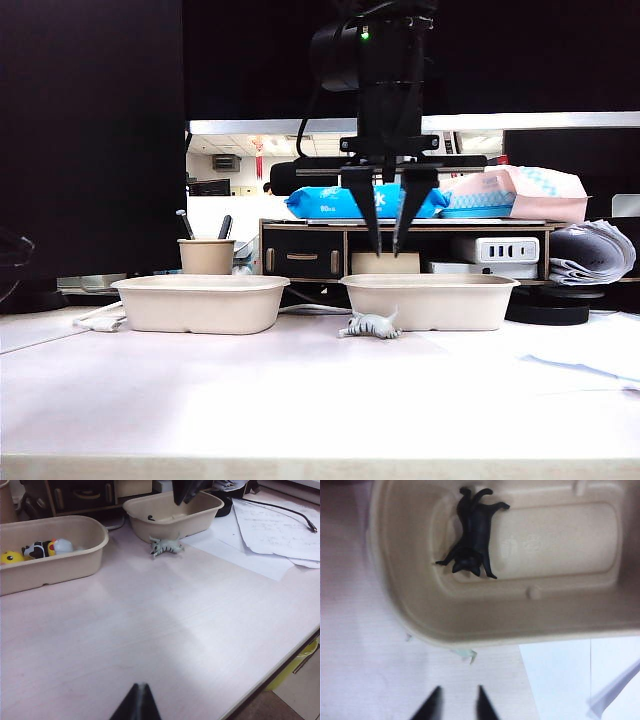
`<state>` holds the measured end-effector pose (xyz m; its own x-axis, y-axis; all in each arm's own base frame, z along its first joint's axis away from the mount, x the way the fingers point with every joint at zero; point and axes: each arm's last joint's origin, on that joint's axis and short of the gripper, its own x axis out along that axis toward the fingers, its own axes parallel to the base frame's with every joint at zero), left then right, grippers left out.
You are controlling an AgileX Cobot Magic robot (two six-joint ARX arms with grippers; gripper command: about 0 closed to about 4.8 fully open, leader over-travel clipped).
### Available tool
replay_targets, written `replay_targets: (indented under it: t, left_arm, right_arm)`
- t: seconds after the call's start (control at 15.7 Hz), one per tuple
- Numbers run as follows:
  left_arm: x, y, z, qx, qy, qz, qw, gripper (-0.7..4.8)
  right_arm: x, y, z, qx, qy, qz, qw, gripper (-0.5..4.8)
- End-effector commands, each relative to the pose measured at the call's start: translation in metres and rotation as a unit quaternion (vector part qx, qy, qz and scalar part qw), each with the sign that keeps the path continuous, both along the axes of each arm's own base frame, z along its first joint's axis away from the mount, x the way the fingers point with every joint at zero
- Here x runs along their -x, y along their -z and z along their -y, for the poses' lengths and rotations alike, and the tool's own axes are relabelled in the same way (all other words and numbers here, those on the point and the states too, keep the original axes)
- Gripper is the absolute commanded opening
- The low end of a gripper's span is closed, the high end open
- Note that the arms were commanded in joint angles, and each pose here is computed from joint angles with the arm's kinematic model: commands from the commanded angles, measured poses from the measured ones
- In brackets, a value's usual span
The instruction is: Put the dolls with similar sizes into the same paper box, while dolls with different sizes go into separate paper boxes.
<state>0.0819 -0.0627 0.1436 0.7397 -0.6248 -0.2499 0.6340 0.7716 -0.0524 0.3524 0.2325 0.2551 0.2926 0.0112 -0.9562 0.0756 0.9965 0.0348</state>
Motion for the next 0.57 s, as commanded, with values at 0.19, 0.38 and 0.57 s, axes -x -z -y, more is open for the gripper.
replay_targets:
  t: [0.19,0.38,0.57]
  left_arm:
    - [0.0,-0.001,0.0,0.001,0.002,0.003,1.0,-0.05]
    - [0.0,-0.001,0.0,0.001,0.002,0.003,1.0,-0.05]
    - [0.0,-0.001,0.0,0.001,0.002,0.003,1.0,-0.05]
  right_arm:
    - [0.007,0.0,-0.001,0.008,-0.039,-0.026,0.999,1.27]
    - [0.016,0.006,-0.007,0.05,-0.095,-0.04,0.993,1.68]
    - [0.019,0.024,-0.01,0.055,-0.104,-0.04,0.992,1.69]
